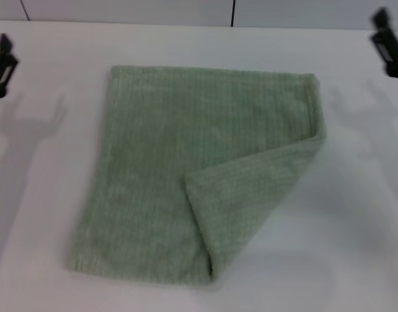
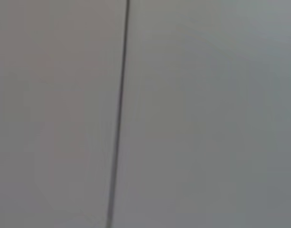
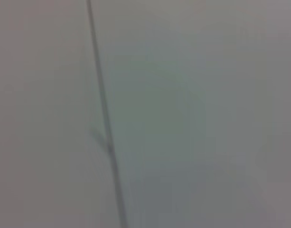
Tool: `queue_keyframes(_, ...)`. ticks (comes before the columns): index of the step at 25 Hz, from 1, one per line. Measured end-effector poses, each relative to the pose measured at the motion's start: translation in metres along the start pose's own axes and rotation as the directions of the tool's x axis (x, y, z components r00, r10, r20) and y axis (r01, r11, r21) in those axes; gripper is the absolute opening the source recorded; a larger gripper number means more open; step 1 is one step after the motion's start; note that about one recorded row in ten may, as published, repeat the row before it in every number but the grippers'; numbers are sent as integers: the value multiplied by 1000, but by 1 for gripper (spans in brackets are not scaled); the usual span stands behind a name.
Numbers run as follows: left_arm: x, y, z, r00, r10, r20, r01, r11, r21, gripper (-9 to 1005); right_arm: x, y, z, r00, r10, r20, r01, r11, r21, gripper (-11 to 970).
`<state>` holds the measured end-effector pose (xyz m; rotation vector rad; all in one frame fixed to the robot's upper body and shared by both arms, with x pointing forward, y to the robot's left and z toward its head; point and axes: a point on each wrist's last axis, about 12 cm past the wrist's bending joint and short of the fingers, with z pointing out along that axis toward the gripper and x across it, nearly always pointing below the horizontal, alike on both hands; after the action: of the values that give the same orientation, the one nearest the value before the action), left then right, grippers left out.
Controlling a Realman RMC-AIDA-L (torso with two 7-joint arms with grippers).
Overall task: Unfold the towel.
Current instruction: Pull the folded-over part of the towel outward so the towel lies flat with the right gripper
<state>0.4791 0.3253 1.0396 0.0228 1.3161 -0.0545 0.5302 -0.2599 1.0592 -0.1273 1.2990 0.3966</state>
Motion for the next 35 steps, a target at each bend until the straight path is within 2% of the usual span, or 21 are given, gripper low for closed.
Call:
queue_keyframes(1, 1, -1, 7, 999, -11, -31, 12, 1000, 15, 829, 1, 3, 6, 1000, 10, -29, -11, 1000, -21, 744)
queue_keyframes(2, 0, -8, 30, 993, -8, -115, 17, 997, 81, 828, 2, 9, 15, 997, 20, -69, -24, 998, -53, 743)
queue_keyframes(7, -8, -15, 50, 980, 14, -199, 11, 992, 128, 824, -5, 37, 55, 955, 3, -295, -51, 987, -154, 743)
queue_keyframes(8, -20, -25, 71, 955, 36, -294, 9, 988, 151, 823, -9, 43, 61, 943, -4, -332, -54, 985, -166, 743)
queue_keyframes(9, -25, -30, 79, 931, 50, -361, 4, 989, 148, 799, -13, 48, 67, 930, -14, -368, -54, 984, -172, 743)
queue_keyframes(11, -28, -33, 83, 918, 59, -393, -1, 989, 147, 750, -23, 60, 76, 908, -28, -417, -53, 982, -181, 743)
queue_keyframes(12, -41, -46, 94, 867, 108, -486, -30, 986, 164, 699, -30, 66, 80, 899, -36, -437, -51, 981, -185, 743)
queue_keyframes(14, -48, -50, 98, 833, 133, -537, -47, 984, 171, 596, -39, 75, 84, 862, -67, -502, -26, 984, -176, 742)
queue_keyframes(15, -48, -50, 98, 833, 133, -537, -47, 984, 171, 544, -44, 79, 86, 836, -90, -542, -4, 985, -170, 742)
queue_keyframes(16, -58, -56, 105, 779, 147, -610, -58, 985, 164, 493, -52, 83, 90, 807, -114, -580, 21, 986, -164, 742)
queue_keyframes(17, -66, -60, 111, 734, 158, -660, -67, 985, 161, 471, -55, 85, 92, 781, -130, -611, 40, 987, -158, 742)
queue_keyframes(18, -68, -62, 112, 710, 165, -684, -70, 984, 164, 450, -61, 89, 95, 753, -144, -642, 59, 987, -153, 742)
queue_keyframes(19, -68, -62, 112, 710, 165, -684, -70, 984, 164, 428, -66, 91, 98, 722, -152, -675, 72, 987, -145, 742)
queue_keyframes(20, -73, -65, 115, 677, 177, -714, -76, 982, 172, 407, -71, 93, 101, 698, -155, -699, 76, 987, -144, 742)
queue_keyframes(22, -84, -77, 125, 573, 238, -784, -80, 969, 236, 364, -78, 96, 107, 654, -157, -740, 57, 986, -158, 742)
queue_keyframes(24, -84, -79, 126, 555, 246, -794, -78, 966, 245, 321, -81, 97, 110, 608, -161, -777, 7, 980, -197, 741)
queue_keyframes(25, -85, -88, 130, 498, 275, -822, -70, 958, 278, 299, -81, 99, 110, 591, -170, -789, -17, 975, -223, 741)
queue_keyframes(27, -80, -92, 132, 432, 304, -849, -67, 950, 306, 256, -83, 104, 112, 562, -205, -801, -66, 955, -291, 741)
queue_keyframes(29, -80, -93, 132, 432, 305, -849, -67, 949, 307, 181, -83, 110, 113, 536, -225, -814, -107, 938, -330, 741)
queue_keyframes(31, -73, -93, 135, 365, 326, -872, -65, 943, 325, 106, -82, 115, 111, 504, -243, -828, -126, 928, -349, 741)
queue_keyframes(35, -67, -93, 137, 315, 317, -895, -41, 946, 321, 33, -78, 125, 108, 451, -292, -843, -136, 912, -388, 741)
